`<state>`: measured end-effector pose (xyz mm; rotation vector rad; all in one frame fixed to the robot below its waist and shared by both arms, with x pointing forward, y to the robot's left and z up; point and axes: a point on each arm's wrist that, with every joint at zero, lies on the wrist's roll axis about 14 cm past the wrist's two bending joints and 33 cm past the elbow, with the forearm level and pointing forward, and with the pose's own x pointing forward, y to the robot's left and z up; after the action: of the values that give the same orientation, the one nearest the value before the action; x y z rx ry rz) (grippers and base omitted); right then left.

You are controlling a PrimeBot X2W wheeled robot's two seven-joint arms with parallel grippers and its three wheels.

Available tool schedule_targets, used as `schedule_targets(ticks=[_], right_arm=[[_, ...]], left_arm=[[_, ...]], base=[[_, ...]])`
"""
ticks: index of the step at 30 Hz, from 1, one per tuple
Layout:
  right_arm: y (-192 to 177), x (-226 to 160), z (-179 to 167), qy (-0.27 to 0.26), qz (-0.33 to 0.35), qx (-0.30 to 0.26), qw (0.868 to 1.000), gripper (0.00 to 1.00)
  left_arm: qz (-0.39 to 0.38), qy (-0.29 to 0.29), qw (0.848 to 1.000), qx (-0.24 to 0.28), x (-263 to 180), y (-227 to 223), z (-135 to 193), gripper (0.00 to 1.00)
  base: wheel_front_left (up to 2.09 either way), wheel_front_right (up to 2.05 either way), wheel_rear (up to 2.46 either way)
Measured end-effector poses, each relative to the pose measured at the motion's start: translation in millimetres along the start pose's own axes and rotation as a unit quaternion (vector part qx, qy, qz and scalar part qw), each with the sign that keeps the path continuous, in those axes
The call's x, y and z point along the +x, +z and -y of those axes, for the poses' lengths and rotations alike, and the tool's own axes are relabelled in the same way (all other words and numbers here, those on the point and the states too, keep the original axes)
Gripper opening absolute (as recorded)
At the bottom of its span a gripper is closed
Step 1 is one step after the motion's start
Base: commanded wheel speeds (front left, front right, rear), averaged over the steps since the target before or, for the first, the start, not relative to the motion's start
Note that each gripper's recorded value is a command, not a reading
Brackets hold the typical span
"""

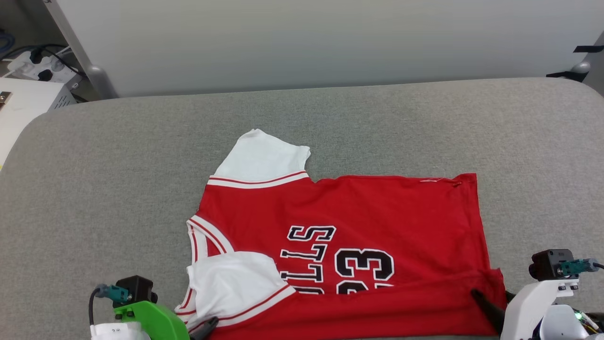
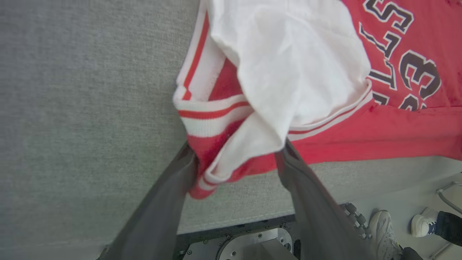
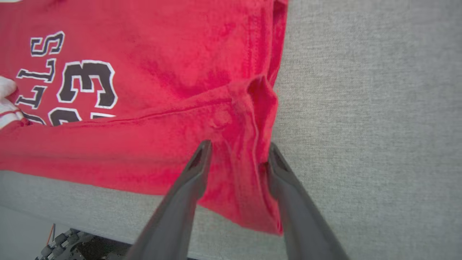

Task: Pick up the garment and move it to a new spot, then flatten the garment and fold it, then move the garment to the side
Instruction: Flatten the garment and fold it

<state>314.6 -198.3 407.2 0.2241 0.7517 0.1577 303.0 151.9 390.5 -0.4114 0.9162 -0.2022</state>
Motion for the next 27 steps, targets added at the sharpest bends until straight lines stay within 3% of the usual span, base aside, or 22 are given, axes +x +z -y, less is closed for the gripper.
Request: schedule_targets(ticks=[5, 10, 22, 27], right_arm=[[23.9, -1.1, -3.3, -0.001, 0.087, -0.013, 0.996, 1.00], [57.7, -13.0, -5.1, -0.011, 0.193, -0.030, 0.981, 1.00], [122.6, -34.9, -14.1, -0.039, 0.337, -0.057, 0.939, 1.00], [143.9, -27.7, -17.7, -0.036, 0.364, -0.060, 0.929, 1.00]], left_arm=[[0.047, -0.005, 0.999, 0.017, 2.4, 22.2, 1.2, 1.00], [0.140, -0.006, 0.989, 0.051, -2.8, 66.0, 6.4, 1.00], [0.362, -0.035, 0.921, 0.138, -9.2, 181.6, 53.0, 1.00], [0.382, -0.055, 0.910, 0.154, 15.1, 210.1, 73.2, 1.00]], base=[[0.00, 0.00, 0.00], [0.00, 0.00, 0.00], [0.00, 0.00, 0.00], [0.00, 0.00, 0.00]])
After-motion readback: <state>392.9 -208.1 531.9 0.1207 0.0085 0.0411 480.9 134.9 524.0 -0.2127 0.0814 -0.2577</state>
